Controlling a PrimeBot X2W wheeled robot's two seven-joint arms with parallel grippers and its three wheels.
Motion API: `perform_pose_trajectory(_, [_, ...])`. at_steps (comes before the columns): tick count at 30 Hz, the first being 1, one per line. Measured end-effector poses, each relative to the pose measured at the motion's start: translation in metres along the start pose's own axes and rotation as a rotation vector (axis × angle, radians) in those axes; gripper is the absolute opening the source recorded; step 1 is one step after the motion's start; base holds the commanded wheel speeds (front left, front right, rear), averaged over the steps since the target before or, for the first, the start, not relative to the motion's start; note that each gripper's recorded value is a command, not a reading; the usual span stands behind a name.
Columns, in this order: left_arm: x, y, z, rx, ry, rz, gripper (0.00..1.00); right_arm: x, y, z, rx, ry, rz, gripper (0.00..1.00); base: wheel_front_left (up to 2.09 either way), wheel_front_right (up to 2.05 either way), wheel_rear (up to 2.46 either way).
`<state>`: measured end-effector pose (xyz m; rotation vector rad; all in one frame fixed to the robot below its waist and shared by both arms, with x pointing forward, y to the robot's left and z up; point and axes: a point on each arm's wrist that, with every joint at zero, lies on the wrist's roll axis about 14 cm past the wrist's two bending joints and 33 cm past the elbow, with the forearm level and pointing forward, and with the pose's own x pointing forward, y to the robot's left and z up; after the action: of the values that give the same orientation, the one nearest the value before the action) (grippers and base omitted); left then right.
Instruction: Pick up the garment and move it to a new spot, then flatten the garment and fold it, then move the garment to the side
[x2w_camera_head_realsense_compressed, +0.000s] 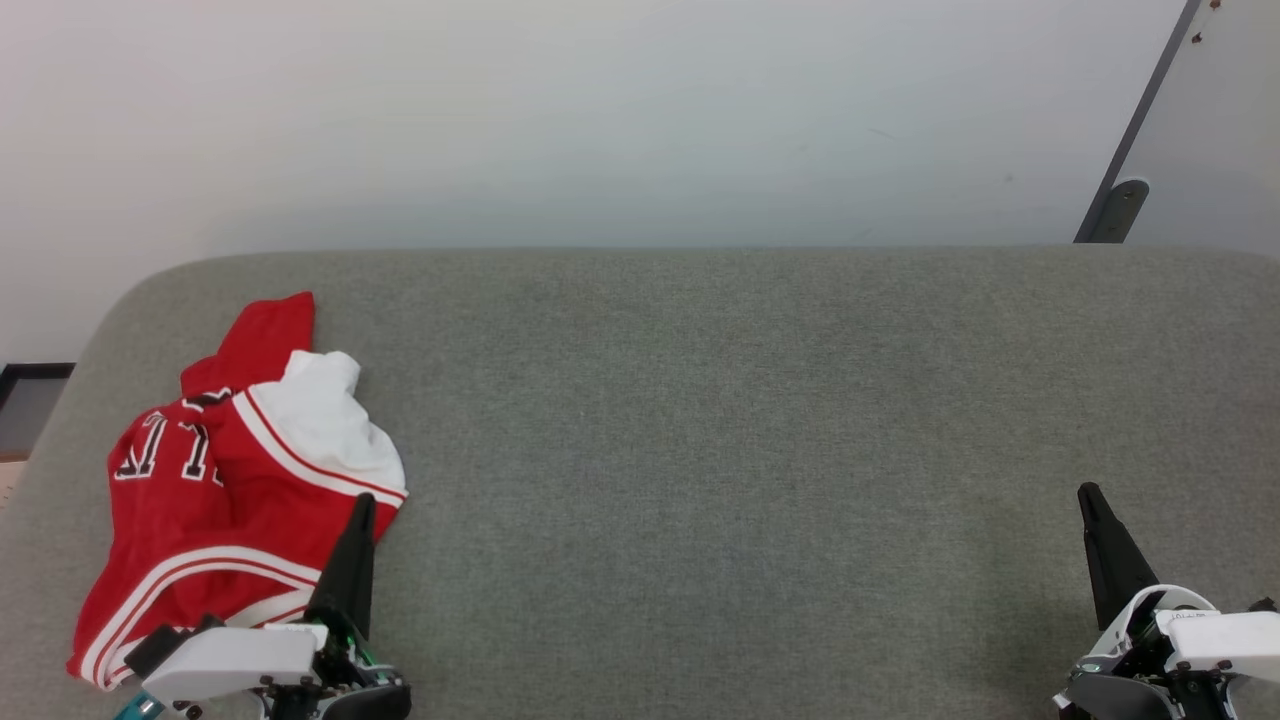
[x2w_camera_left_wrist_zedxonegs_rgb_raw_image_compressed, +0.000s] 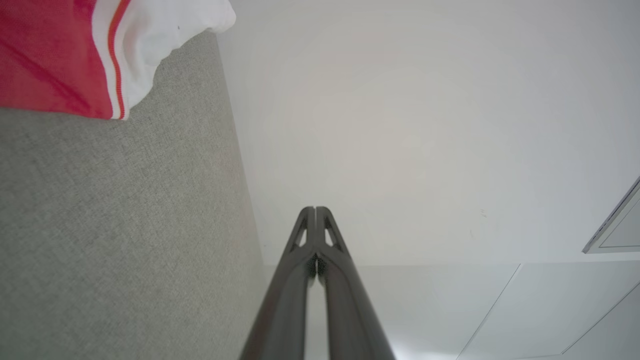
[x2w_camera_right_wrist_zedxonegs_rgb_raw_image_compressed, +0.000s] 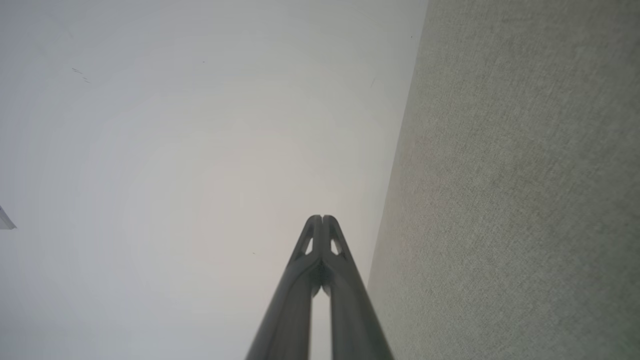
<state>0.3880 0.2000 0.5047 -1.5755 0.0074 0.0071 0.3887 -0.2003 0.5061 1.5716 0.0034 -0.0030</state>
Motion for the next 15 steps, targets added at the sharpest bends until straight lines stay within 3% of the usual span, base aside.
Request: perform_pose_trajectory(15, [0.0,0.0,-0.0001,0.0,0.0,0.0,0.0,0.0,0.0,0.0,0.0,0.0,0.0,0.0,0.0,0.0,0.0])
